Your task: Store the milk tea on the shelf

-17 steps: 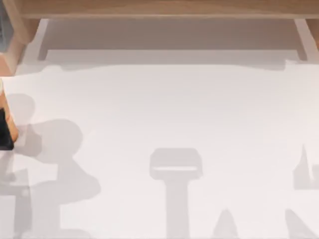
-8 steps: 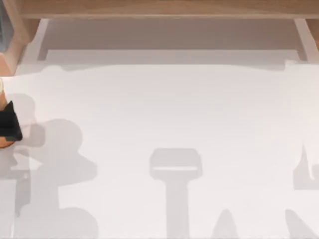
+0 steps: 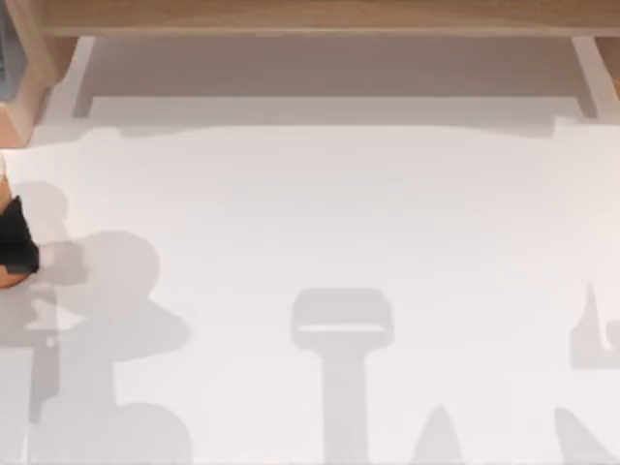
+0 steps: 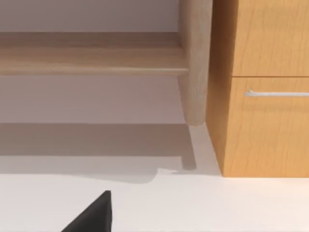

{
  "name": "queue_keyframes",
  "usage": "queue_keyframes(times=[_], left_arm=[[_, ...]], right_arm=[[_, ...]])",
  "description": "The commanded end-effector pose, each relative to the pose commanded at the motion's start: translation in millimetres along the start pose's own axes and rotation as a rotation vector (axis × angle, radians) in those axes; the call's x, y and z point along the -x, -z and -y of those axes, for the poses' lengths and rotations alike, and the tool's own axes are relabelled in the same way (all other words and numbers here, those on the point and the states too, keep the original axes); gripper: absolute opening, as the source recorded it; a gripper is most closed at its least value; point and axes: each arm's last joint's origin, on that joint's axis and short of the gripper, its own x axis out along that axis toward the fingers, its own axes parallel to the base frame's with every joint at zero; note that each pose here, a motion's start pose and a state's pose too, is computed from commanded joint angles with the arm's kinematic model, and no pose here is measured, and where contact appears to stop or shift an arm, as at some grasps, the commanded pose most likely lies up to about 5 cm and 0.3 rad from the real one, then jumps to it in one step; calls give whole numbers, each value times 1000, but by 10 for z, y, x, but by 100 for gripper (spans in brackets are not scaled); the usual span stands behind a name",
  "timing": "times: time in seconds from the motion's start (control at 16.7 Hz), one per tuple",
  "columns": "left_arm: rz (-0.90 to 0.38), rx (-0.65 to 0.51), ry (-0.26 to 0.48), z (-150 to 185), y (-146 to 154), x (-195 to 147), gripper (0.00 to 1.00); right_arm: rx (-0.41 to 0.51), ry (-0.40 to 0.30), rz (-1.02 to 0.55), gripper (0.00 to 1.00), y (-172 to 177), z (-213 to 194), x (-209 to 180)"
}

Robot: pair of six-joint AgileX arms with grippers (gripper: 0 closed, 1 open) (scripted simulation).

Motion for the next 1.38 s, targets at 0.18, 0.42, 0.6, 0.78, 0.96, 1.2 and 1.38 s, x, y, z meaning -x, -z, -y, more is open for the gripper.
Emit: queue_keyframes(times=[0.18, 0.42, 0.6, 0.78, 0.96, 1.2, 1.38], left_arm=[[0, 0, 0, 0, 0, 0, 17], [0, 0, 0, 0, 0, 0, 0], [0, 0, 0, 0, 0, 0, 0], [0, 0, 0, 0, 0, 0, 0], [-2, -1, -1, -1, -14, 8, 0], [-2, -1, -1, 0, -88, 31, 0], [-6, -2, -1, 2, -76, 35, 0]], right_arm=[[0, 0, 0, 100, 0, 0, 0], [0, 0, 0, 100, 0, 0, 0], [0, 0, 0, 100, 0, 0, 0], [0, 0, 0, 100, 0, 0, 0], [0, 0, 0, 100, 0, 0, 0], [0, 0, 0, 100, 0, 0, 0], [0, 0, 0, 100, 0, 0, 0]])
